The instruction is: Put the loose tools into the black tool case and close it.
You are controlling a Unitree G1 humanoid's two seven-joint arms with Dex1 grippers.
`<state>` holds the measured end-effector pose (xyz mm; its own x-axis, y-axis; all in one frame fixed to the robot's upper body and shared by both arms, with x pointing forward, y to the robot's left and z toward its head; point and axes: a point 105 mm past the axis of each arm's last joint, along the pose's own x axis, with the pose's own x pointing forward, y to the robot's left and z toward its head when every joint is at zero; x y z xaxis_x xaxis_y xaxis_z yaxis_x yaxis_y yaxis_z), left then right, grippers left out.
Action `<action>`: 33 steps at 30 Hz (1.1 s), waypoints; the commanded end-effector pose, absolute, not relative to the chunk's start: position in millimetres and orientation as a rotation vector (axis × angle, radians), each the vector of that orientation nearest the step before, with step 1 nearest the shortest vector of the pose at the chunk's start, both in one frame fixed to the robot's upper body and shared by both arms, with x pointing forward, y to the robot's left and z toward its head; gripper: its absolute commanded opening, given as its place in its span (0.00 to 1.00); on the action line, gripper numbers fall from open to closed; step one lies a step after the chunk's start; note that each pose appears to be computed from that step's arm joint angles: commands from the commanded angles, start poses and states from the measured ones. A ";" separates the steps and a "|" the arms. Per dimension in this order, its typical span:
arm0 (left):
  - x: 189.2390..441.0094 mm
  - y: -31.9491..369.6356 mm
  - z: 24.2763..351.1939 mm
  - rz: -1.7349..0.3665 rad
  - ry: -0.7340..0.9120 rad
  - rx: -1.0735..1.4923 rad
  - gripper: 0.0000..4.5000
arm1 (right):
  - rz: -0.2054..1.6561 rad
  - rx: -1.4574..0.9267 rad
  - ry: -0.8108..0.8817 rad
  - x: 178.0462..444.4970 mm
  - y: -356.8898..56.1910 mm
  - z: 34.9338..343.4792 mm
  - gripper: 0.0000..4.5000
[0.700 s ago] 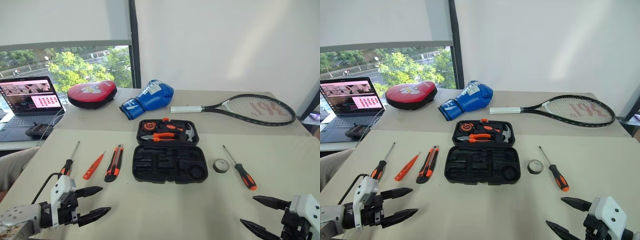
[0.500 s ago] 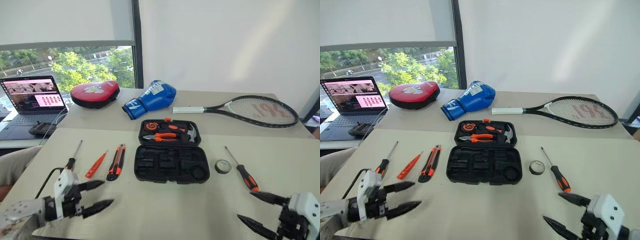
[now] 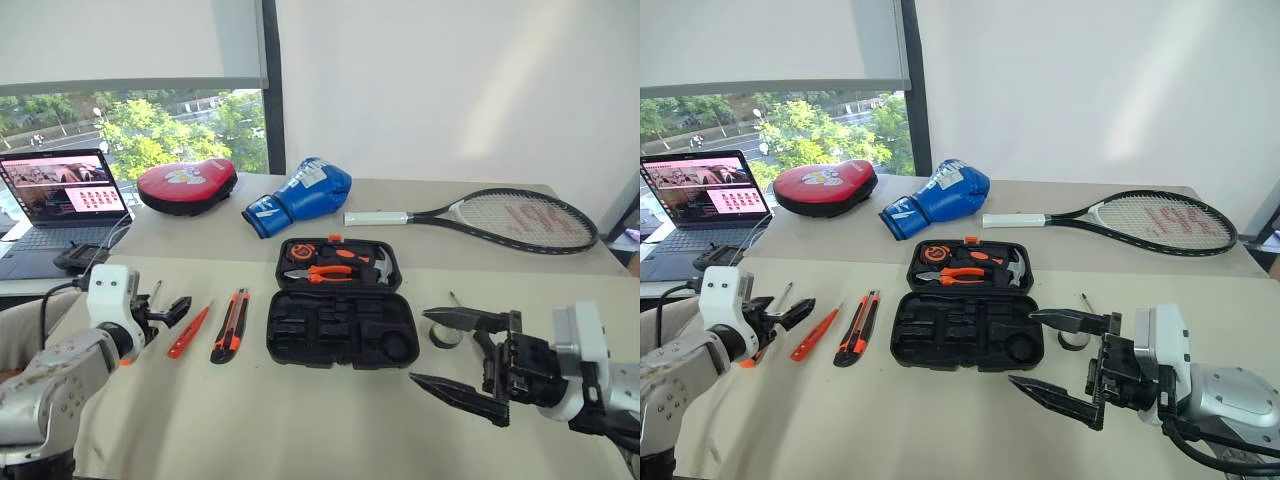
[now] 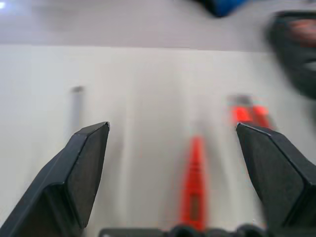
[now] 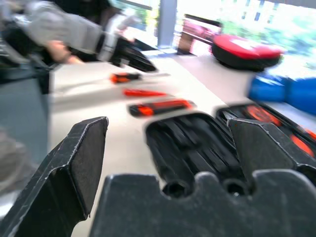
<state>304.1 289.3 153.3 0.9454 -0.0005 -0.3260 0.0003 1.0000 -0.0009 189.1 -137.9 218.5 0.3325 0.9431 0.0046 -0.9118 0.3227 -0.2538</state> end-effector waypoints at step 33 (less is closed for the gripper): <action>344.8 130.5 174.0 -1.246 0.256 0.673 0.19 | 0.860 -0.242 -0.106 181.9 -171.4 210.1 1.00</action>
<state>333.1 139.3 173.7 0.3810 -0.8018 -0.4604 0.9217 0.2898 0.2580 185.1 -166.9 197.5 0.5979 0.8010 -0.0309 -0.7877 0.5799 -0.2078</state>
